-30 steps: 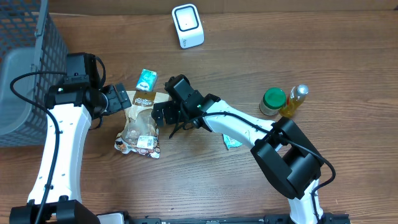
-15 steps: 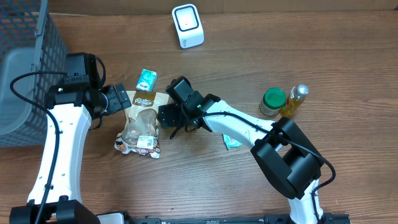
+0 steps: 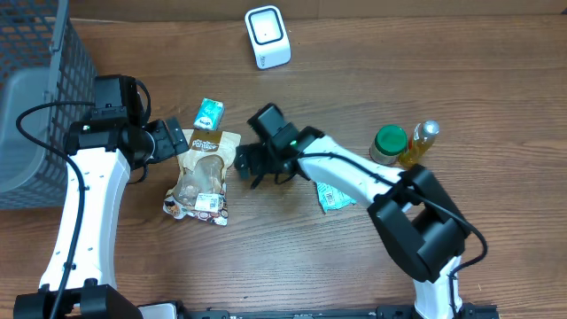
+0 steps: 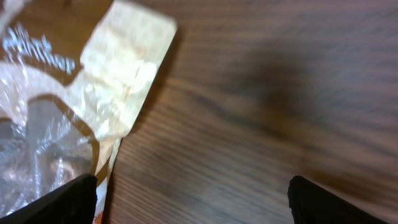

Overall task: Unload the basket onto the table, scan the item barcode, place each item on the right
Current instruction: 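Lower both grippers onto the mushroom bag from either side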

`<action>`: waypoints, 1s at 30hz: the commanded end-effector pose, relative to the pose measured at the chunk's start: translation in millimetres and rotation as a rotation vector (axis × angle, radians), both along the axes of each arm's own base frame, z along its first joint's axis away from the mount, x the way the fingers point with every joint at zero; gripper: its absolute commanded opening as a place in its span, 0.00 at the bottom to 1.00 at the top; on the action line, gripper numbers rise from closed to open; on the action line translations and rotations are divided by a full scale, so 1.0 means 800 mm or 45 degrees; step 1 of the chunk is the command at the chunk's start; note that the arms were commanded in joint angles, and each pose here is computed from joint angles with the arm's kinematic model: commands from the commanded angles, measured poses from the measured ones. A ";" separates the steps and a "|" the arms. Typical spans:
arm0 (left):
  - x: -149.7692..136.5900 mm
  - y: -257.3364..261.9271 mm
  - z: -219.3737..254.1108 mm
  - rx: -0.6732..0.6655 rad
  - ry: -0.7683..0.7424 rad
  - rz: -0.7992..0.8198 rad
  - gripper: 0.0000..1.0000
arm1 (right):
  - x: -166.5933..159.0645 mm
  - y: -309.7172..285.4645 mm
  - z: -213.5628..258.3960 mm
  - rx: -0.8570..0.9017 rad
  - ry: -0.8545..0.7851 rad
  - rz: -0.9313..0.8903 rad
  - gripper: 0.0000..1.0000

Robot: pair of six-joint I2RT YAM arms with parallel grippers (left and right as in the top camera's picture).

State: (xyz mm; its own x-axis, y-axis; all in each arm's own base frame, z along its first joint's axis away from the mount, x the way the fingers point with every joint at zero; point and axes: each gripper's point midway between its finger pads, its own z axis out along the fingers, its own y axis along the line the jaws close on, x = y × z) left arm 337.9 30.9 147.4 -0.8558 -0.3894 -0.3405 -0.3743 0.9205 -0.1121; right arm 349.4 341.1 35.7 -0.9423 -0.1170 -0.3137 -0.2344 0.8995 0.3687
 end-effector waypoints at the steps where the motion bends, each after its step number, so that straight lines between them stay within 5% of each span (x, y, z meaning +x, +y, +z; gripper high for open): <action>1: 0.004 -0.015 0.000 -0.081 -0.007 -0.032 1.00 | 0.011 -0.006 0.033 0.040 -0.062 -0.026 0.98; 3: -0.001 -0.017 -0.002 -0.092 0.015 -0.042 0.92 | 0.012 -0.006 0.033 0.040 -0.061 -0.027 0.99; 9: -0.006 -0.015 -0.005 -0.080 0.039 -0.040 0.06 | 0.012 -0.006 0.033 0.040 -0.062 -0.027 1.00; 21: -0.045 -0.023 -0.067 -0.097 0.211 -0.051 0.04 | 0.012 -0.006 0.033 0.039 -0.062 -0.028 1.00; 24: -0.054 -0.030 -0.077 -0.130 0.241 -0.058 0.16 | 0.012 -0.006 0.033 0.039 -0.062 -0.028 1.00; 26: -0.054 -0.034 -0.077 -0.156 0.240 -0.065 0.11 | 0.012 -0.006 0.033 0.039 -0.062 -0.028 1.00; 28: -0.053 -0.039 -0.076 -0.184 0.232 -0.073 0.24 | 0.012 -0.006 0.033 0.040 -0.063 -0.027 1.00; 30: -0.051 -0.042 -0.078 -0.192 0.222 -0.094 0.11 | 0.013 -0.006 0.033 0.042 -0.065 -0.027 1.00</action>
State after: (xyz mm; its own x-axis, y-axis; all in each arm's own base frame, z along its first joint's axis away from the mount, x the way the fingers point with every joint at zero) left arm 297.2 7.1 88.5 -0.9136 -0.3810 -0.1420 -0.3598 0.9202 -0.1543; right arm 357.8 333.8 45.3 -0.9394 -0.0931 -0.3299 -0.2207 0.9006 0.3744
